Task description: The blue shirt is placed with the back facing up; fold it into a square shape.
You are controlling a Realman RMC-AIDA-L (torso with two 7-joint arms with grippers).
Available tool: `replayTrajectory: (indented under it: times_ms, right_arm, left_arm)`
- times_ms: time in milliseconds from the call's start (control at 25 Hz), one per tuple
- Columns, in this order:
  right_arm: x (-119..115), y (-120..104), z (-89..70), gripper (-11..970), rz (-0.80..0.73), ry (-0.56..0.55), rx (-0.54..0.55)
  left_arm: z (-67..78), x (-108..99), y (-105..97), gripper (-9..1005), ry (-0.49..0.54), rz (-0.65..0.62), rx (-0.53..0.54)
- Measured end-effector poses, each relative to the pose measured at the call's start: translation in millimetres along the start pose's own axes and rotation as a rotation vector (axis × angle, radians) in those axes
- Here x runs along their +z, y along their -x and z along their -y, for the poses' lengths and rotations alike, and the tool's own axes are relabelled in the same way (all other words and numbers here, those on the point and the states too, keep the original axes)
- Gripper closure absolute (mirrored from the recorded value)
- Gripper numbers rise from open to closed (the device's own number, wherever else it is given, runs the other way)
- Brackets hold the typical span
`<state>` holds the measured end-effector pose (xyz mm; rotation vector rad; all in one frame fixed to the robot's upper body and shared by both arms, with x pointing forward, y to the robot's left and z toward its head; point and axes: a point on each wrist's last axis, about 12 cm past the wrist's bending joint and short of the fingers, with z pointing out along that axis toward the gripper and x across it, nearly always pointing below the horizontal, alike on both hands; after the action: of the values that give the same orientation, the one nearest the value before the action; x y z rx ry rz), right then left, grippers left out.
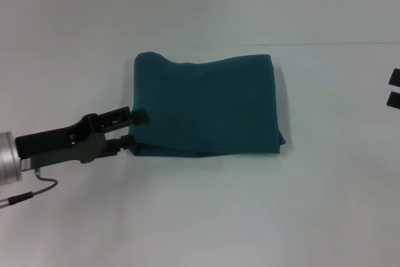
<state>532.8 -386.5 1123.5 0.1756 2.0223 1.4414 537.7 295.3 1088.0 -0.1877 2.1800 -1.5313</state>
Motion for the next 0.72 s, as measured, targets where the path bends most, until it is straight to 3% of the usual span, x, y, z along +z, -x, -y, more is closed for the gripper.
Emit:
replayTrajectory:
  times_ms: [280, 720]
  right_arm:
    - [2, 0, 0.2, 117, -0.009, -0.005, -0.015]
    - [-2, 7, 0.4, 116, 0.030, -0.024, -0.033]
  left_arm:
    - [-19.4, 19, 2, 82, 0.099, 0.117, -0.201]
    - [-42.1, 22, 0, 88, 0.218, 0.223, -0.294]
